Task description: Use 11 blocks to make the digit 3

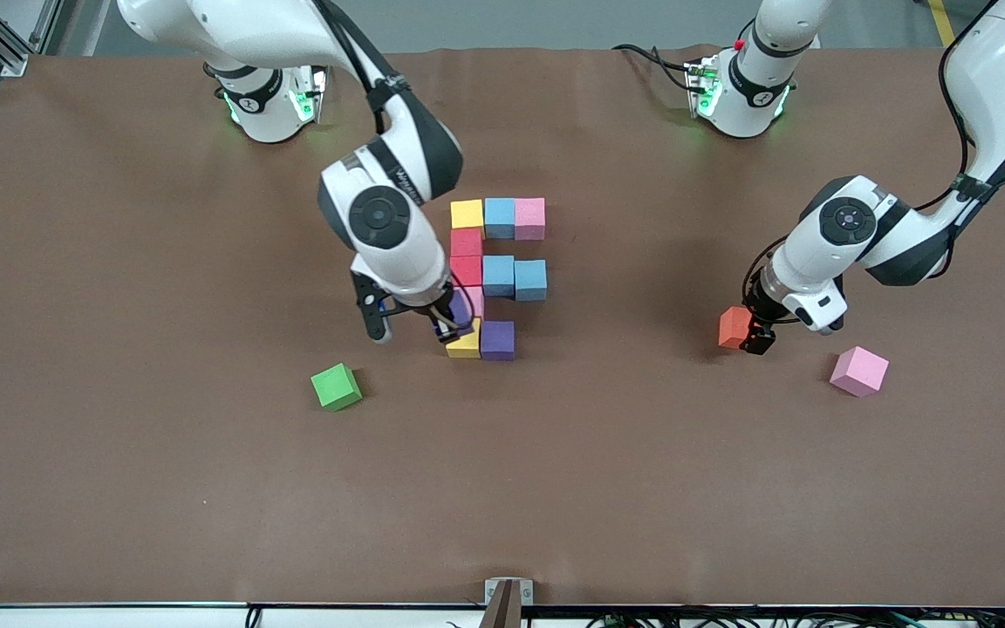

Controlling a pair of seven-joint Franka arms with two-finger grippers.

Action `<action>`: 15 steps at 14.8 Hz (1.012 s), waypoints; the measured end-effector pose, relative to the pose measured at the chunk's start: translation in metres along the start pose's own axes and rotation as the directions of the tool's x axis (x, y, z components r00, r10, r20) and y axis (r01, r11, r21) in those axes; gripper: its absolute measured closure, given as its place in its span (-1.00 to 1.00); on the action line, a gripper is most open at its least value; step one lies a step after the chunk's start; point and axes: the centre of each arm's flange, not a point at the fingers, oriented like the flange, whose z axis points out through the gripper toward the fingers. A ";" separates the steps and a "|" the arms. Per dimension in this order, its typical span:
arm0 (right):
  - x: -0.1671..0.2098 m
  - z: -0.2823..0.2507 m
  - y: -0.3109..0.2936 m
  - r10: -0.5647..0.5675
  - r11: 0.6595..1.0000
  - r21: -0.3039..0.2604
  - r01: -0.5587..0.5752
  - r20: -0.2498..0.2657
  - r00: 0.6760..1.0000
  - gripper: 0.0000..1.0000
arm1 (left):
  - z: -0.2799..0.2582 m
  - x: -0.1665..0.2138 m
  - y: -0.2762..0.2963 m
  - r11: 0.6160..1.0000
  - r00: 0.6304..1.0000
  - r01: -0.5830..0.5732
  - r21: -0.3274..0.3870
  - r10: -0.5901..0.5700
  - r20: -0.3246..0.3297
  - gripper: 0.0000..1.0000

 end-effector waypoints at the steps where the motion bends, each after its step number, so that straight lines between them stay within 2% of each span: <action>1: -0.014 0.002 -0.006 0.041 0.999 0.007 -0.041 0.002 0.999 -0.17 | -0.001 0.001 0.002 1.000 1.000 0.002 -0.004 -0.002 -0.001 -1.00; 7: -0.093 0.034 -0.019 0.250 0.967 0.049 -0.250 0.004 0.968 -0.17 | -0.046 -0.003 0.041 0.999 0.999 0.044 -0.025 -0.045 -0.028 -1.00; 11: -0.110 0.072 -0.026 0.280 0.959 0.048 -0.279 -0.012 0.960 -0.17 | -0.100 -0.015 0.089 0.995 0.997 0.060 -0.074 -0.064 -0.047 -1.00; 15: -0.119 0.090 -0.028 0.298 0.953 0.057 -0.297 -0.016 0.954 -0.17 | -0.133 -0.034 0.124 0.995 0.997 -0.019 -0.100 0.012 -0.075 -1.00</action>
